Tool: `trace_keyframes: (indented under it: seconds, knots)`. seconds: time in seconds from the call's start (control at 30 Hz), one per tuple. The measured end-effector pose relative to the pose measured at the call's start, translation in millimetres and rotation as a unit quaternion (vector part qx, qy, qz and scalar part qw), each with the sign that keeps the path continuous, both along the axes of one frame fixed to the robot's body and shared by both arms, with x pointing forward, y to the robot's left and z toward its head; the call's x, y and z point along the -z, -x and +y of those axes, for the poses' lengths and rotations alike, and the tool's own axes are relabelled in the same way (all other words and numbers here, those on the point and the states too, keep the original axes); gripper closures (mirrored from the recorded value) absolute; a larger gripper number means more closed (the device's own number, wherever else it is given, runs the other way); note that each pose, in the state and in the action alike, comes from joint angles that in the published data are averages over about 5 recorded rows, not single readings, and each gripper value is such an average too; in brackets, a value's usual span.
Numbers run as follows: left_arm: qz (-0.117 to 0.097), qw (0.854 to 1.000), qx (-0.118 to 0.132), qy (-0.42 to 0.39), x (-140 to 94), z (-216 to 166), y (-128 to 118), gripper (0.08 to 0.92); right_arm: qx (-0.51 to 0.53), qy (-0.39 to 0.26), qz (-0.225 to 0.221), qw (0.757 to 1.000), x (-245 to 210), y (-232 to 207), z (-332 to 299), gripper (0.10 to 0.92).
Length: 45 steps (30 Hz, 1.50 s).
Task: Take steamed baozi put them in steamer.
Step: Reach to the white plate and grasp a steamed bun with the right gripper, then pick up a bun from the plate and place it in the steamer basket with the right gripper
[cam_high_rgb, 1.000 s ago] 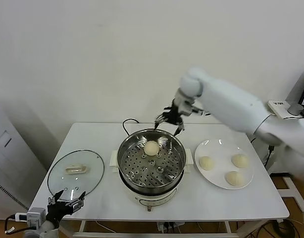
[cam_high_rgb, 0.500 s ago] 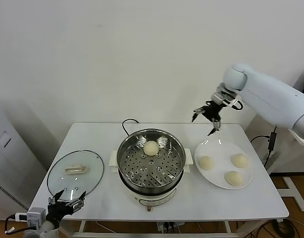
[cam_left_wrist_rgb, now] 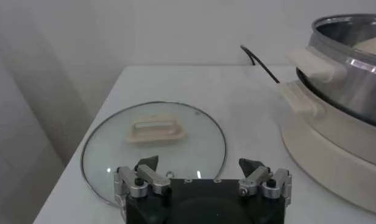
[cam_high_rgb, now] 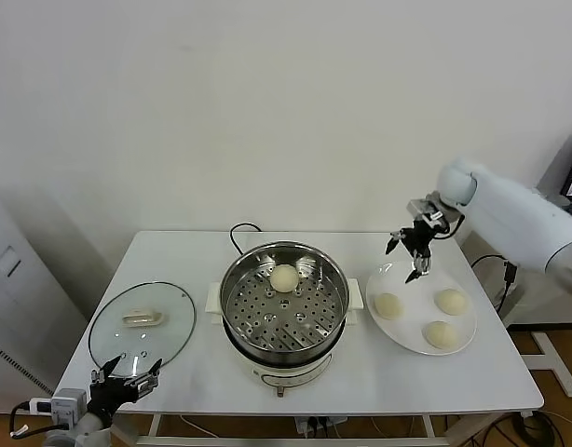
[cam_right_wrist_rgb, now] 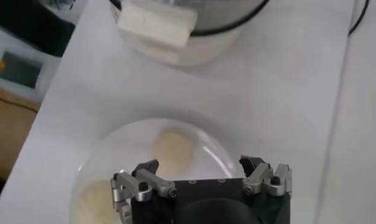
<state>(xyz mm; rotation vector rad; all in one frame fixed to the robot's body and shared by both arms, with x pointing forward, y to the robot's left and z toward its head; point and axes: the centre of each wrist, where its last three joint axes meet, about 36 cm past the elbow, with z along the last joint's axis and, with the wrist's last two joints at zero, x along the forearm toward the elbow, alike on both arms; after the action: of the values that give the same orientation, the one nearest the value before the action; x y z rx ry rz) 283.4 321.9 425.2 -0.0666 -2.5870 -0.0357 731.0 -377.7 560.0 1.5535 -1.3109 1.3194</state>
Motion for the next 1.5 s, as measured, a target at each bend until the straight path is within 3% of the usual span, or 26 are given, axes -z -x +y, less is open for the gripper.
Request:
trace_keyframes:
  seconds: [0.7, 0.83, 1.17, 1.5]
  knots:
    - [0.003, 1.000, -0.001, 0.000, 3.3, 0.9, -1.8, 0.177, 0.058, 0.005, 0.018, 0.998, 93.8, 6.3, 2.6, 0.205]
    - [0.003, 1.000, -0.001, 0.000, 4.1, 1.0, -1.8, 0.177, 0.062, 0.003, 0.019, 0.998, 102.7, 8.4, 4.1, 0.257]
    - [0.001, 1.000, -0.001, 0.001, 3.4, 0.6, -1.8, 0.177, 0.069, 0.003, 0.016, 0.997, 108.2, 11.4, 2.5, 0.483]
    - [-0.002, 1.000, -0.004, 0.002, 2.7, 0.0, -2.1, 0.177, 0.067, 0.003, 0.004, 0.998, 57.4, 7.9, -1.1, 0.505]
